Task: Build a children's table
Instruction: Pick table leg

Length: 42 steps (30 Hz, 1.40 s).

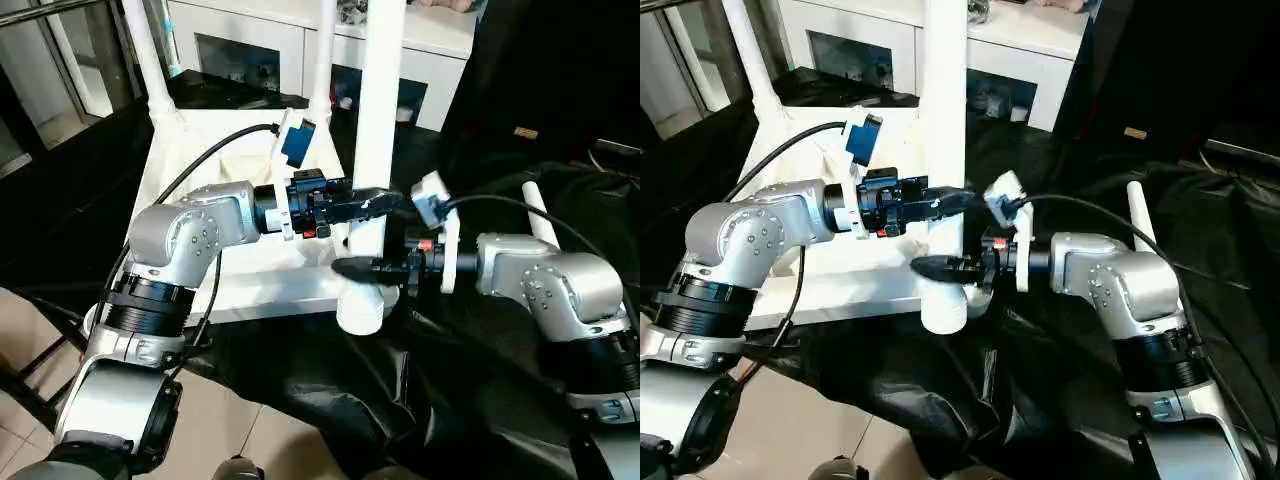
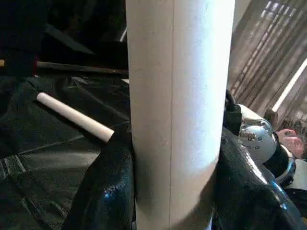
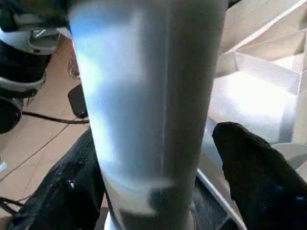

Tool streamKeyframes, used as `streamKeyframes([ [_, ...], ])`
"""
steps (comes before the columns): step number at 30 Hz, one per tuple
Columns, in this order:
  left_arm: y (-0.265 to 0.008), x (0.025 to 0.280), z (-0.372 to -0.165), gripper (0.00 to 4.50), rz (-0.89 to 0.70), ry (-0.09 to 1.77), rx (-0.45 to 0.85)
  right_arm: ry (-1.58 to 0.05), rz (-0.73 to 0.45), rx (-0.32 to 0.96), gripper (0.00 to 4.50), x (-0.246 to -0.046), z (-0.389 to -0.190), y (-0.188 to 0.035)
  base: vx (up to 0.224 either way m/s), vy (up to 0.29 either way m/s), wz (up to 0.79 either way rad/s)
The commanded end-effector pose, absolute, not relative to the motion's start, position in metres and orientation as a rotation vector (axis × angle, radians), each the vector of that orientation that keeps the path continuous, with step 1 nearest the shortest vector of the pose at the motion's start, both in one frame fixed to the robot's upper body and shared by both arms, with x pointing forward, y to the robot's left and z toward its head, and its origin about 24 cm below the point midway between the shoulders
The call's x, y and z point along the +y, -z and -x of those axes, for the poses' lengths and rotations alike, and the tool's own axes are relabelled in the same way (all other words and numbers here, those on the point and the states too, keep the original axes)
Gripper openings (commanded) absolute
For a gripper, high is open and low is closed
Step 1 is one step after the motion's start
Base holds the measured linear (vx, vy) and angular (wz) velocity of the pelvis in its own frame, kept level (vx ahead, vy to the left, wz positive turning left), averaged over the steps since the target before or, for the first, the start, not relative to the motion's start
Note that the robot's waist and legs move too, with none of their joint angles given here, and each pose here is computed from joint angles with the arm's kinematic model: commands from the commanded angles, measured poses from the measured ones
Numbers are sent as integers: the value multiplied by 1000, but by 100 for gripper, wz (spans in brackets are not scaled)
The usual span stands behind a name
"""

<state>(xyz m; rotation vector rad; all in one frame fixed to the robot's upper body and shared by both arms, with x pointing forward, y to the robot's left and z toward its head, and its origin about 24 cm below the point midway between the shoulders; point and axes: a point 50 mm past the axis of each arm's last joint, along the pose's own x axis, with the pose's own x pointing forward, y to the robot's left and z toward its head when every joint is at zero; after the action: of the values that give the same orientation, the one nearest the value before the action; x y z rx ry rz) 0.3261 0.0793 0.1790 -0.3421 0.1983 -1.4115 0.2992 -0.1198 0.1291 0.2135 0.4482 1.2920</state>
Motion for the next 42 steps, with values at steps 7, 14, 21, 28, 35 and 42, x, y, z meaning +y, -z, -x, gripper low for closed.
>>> streamKeyframes([
  [7,-192,72,-324,188,307,1460,155,-1287,-179,459,351,-121,-298,-124,0,0,0],
  [14,-192,73,-324,188,309,1460,158,-1285,-175,459,308,-121,-297,-122,0,0,0],
  [21,-192,74,-325,187,302,1457,156,-1285,-168,457,237,-120,-297,-121,0,0,0],
  [28,-189,74,-330,256,315,1388,148,-1280,-174,432,198,-119,-297,-120,0,0,0],
  [35,-195,78,-341,288,357,1171,-80,-1164,-253,304,187,-117,-305,-122,0,0,0],
  [42,-196,94,-345,288,381,987,-187,-932,-284,202,187,-124,-319,-119,0,0,0],
])
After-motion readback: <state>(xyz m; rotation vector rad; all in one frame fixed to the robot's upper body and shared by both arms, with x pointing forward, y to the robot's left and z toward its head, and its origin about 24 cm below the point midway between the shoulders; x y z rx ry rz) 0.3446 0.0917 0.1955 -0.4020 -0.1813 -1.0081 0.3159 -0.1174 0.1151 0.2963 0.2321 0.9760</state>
